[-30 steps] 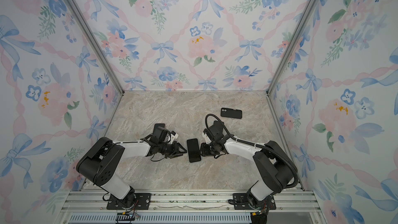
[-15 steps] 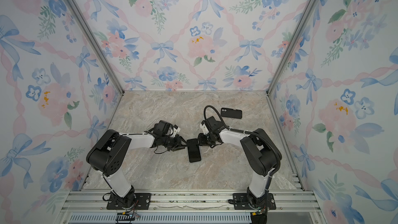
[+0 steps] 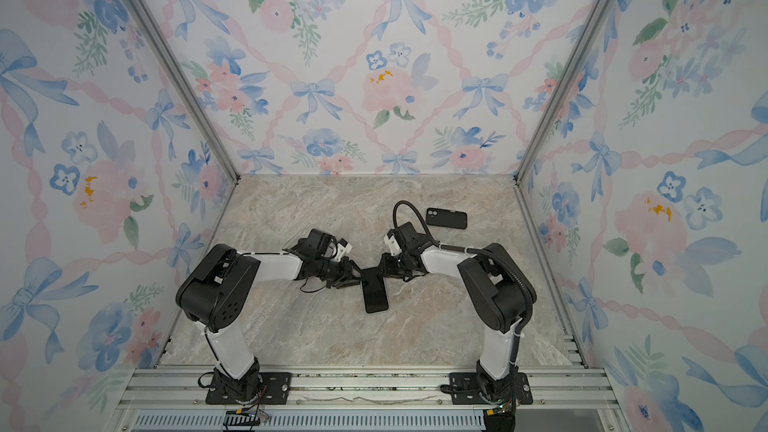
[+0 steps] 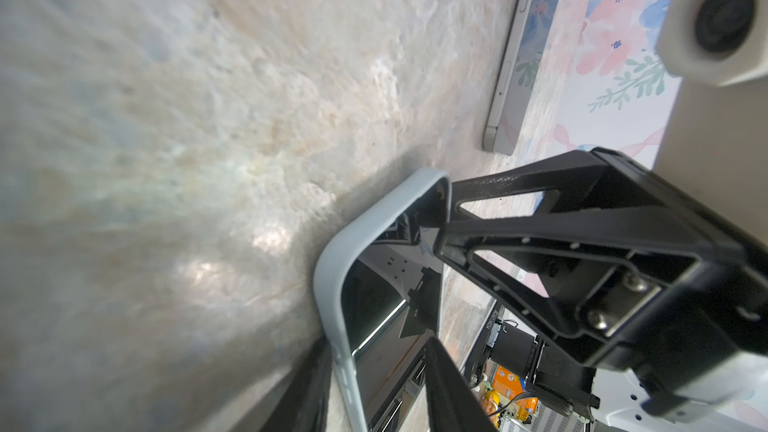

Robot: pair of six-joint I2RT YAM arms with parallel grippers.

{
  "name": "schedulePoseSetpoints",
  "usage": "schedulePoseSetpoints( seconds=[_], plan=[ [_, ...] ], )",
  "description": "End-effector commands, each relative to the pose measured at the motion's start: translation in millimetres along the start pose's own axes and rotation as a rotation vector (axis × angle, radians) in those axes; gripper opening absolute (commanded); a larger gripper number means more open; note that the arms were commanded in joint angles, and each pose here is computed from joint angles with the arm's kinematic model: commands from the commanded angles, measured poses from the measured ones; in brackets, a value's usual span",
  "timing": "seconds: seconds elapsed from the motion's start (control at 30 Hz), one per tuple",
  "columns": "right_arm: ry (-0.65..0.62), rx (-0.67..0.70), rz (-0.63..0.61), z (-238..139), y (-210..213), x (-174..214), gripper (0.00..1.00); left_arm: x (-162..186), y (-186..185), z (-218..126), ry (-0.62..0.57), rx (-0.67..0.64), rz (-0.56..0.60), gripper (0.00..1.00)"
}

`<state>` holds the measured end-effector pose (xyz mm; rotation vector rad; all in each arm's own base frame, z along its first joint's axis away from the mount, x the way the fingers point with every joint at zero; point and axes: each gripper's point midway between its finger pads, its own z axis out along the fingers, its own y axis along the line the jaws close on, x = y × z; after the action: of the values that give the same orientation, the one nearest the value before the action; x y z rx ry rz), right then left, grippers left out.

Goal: Put the phone into the phone case
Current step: 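Lower the cased phone flat onto the table with both grippers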

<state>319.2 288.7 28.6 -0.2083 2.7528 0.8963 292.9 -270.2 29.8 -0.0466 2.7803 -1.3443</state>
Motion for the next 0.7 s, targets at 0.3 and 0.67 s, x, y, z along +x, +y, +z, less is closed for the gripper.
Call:
schedulePoseSetpoints(
  seconds=[0.3, 0.67],
  plan=[
    [0.016, -0.006, 0.022, 8.0, -4.6, 7.5, 0.23, 0.9, 11.7, 4.9, 0.015, -0.031, -0.001, 0.39],
    [0.025, 0.017, 0.019, 10.8, -10.2, 12.6, 0.17, 1.6, 12.6, 3.9, 0.013, -0.033, -0.001, 0.39]
  ],
)
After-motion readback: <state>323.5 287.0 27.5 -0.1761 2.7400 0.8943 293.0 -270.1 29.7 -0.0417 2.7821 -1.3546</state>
